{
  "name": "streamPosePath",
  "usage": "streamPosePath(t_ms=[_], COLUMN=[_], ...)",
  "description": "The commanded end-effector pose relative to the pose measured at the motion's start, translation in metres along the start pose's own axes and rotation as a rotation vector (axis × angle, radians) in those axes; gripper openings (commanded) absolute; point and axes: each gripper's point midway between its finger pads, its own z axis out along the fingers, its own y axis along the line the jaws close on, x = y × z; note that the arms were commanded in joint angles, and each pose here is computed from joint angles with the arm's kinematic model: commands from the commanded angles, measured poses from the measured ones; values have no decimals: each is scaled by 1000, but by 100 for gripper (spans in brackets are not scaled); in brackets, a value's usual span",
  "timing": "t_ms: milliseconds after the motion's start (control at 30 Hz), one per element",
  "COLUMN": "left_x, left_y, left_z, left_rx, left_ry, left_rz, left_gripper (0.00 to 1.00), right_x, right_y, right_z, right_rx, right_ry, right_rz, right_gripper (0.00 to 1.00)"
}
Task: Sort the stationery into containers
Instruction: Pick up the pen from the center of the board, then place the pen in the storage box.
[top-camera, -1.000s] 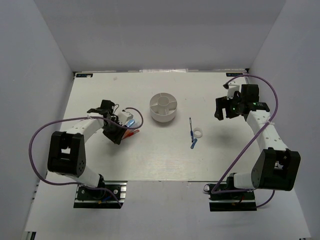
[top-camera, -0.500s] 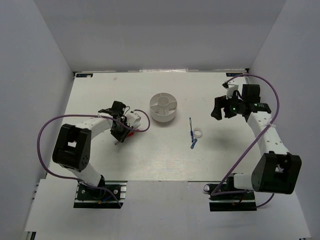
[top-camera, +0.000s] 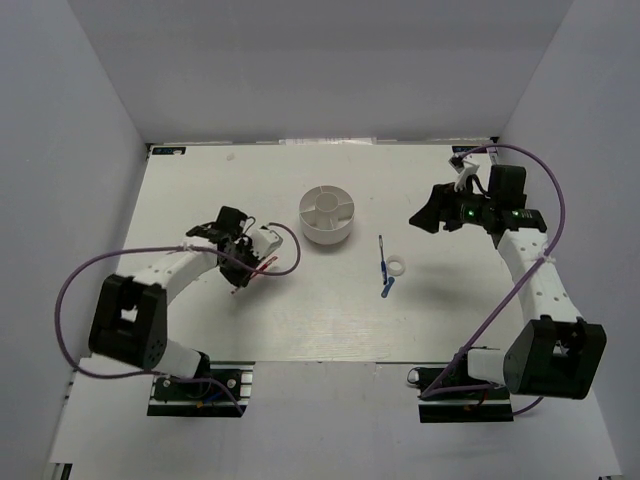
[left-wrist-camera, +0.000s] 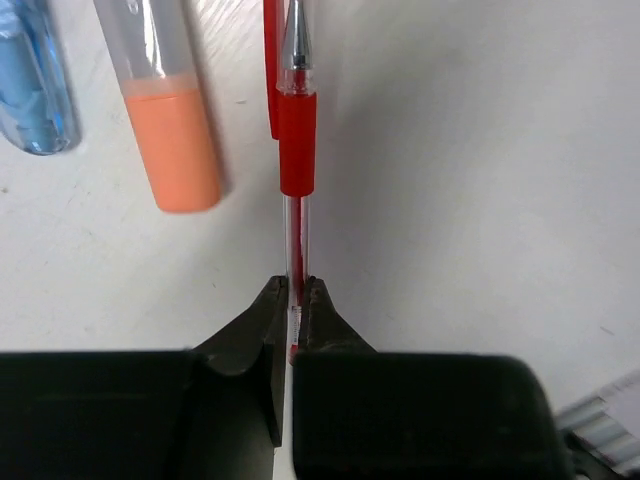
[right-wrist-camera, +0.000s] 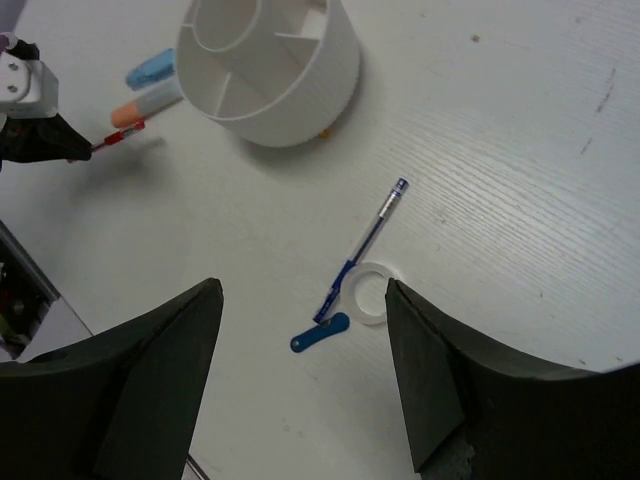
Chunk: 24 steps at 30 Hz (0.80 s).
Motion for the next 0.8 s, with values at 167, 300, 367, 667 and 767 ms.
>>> streamPosePath(t_ms=[167, 300, 367, 667, 767], left_x=[-97, -141, -162, -190, -195], left_y=[-45, -59, -68, -99, -100], left_z=[-125, -157, -169, -194, -199], left_rx=[189, 318, 420, 741, 759], left_ry=[-444, -582, -635, -704, -726], left_rz=[23, -94, -156, -231, -245], left_gripper=[0, 0, 0, 0, 0], right_x=[-77, -109, -124, -153, -136], right_y=[83, 115, 132, 193, 200], right_z=[-31, -26, -16, 26, 42], right_rx=[-283, -428, -498, -689, -701], right_ry=[-265, -305, -305, -248, -187], right_rz=[-82, -11, 2, 70, 142], right_gripper=[78, 80, 81, 80, 74])
